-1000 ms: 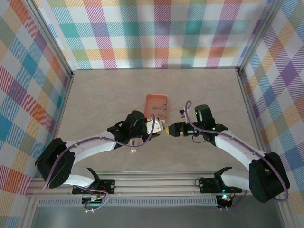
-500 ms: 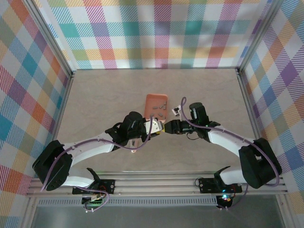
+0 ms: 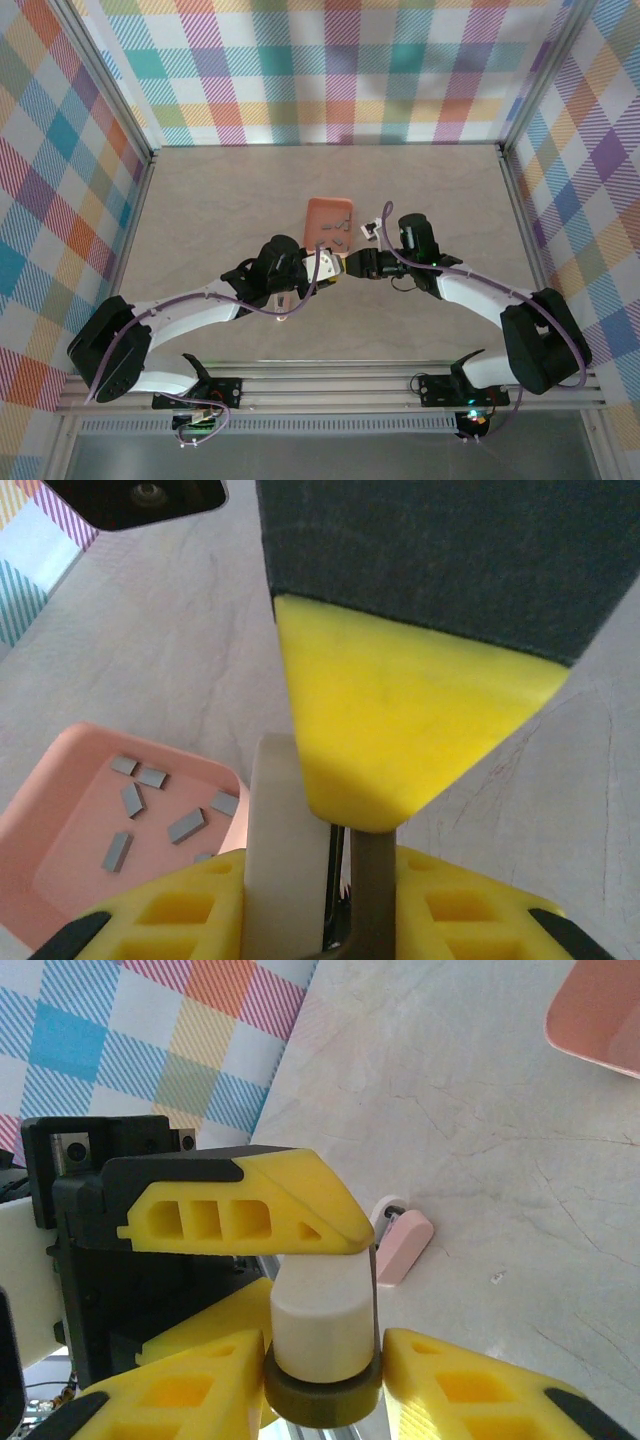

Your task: Load the staples into the stapler

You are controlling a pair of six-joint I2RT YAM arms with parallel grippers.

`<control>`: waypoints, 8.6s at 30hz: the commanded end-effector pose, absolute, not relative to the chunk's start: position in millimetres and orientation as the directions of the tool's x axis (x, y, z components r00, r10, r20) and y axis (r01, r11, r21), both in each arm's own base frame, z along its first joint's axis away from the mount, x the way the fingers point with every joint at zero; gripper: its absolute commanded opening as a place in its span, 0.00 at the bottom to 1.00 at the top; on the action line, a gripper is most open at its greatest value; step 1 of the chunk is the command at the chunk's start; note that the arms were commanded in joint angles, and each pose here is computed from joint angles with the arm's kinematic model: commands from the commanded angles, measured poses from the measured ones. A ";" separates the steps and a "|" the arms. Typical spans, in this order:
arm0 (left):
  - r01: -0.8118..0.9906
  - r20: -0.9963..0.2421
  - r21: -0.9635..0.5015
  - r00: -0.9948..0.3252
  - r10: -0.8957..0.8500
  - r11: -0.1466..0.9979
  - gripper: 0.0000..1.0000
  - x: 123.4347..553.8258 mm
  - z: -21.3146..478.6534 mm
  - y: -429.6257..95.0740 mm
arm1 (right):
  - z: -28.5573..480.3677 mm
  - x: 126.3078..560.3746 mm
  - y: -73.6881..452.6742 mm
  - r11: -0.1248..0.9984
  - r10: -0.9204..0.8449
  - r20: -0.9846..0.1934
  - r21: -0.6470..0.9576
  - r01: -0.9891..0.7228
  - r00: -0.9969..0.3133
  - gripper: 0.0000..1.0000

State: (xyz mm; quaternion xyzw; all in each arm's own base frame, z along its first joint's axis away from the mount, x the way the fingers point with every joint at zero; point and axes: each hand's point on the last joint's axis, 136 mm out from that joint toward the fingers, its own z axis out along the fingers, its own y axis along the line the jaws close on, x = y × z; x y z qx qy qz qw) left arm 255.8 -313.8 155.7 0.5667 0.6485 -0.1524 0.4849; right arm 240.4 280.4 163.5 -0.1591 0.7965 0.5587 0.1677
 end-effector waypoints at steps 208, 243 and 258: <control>0.138 -0.894 -0.181 -0.436 -0.105 0.974 0.93 318.5 182.6 -134.4 | 79.3 274.9 254.2 0.978 0.066 -0.474 0.205 -0.038 -0.878 0.14; 0.122 -0.870 -0.154 -0.487 -0.076 0.981 0.93 313.9 161.3 -130.4 | 75.7 274.5 267.2 0.991 0.056 -0.407 0.135 0.001 -0.912 0.48; 0.109 -0.771 -0.279 -0.618 -0.154 0.954 0.92 298.1 135.0 -142.9 | 99.2 261.0 262.2 0.930 0.042 -0.282 0.362 -0.065 -0.959 0.48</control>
